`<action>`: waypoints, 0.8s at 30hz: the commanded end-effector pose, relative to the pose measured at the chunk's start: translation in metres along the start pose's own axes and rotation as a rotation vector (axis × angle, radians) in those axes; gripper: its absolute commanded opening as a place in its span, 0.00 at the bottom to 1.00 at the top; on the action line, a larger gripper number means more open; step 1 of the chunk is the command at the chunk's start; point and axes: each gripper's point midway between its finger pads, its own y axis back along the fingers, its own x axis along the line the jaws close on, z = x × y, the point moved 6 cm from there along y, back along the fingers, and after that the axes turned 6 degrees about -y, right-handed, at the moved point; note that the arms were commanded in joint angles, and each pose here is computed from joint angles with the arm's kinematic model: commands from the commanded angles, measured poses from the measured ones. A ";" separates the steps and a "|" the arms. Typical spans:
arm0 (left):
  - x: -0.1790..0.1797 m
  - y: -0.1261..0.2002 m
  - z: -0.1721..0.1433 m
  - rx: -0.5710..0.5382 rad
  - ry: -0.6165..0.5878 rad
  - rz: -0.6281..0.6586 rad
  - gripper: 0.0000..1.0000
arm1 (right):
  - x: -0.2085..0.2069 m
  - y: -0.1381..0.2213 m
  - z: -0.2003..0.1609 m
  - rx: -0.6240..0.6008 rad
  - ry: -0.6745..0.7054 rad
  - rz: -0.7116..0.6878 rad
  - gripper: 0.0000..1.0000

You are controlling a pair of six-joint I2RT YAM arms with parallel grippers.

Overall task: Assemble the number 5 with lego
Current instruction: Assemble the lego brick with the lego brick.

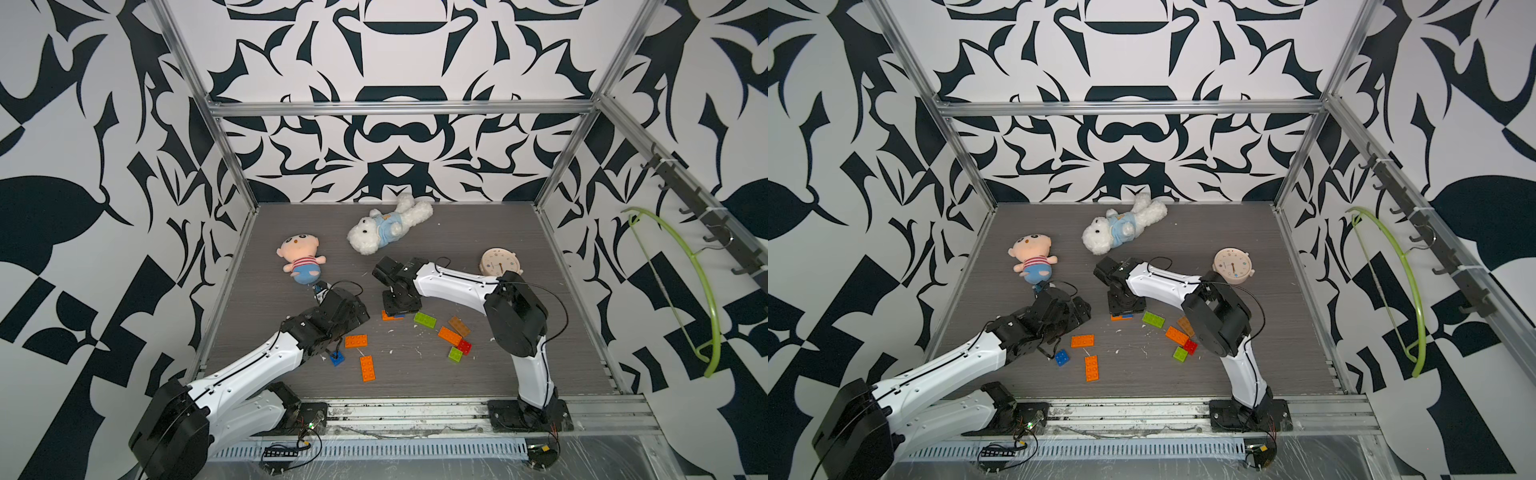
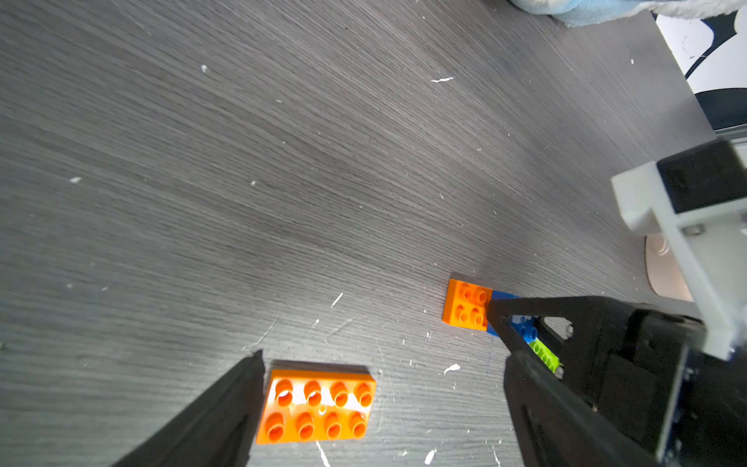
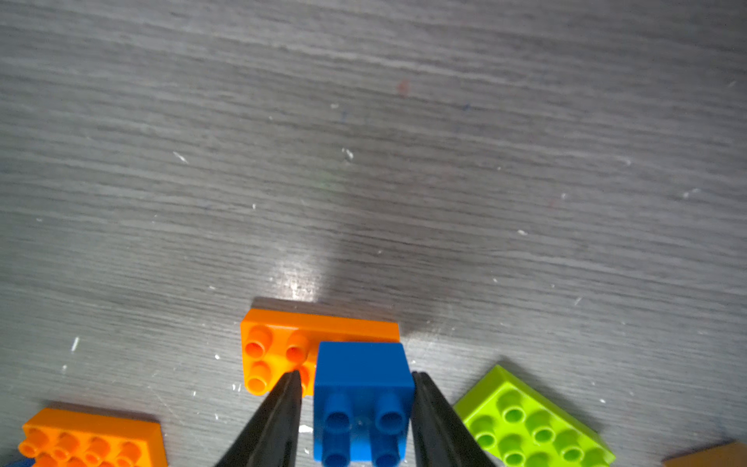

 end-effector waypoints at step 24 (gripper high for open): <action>0.000 -0.004 0.000 0.013 -0.010 0.014 0.99 | -0.003 0.010 0.003 -0.009 0.003 -0.045 0.34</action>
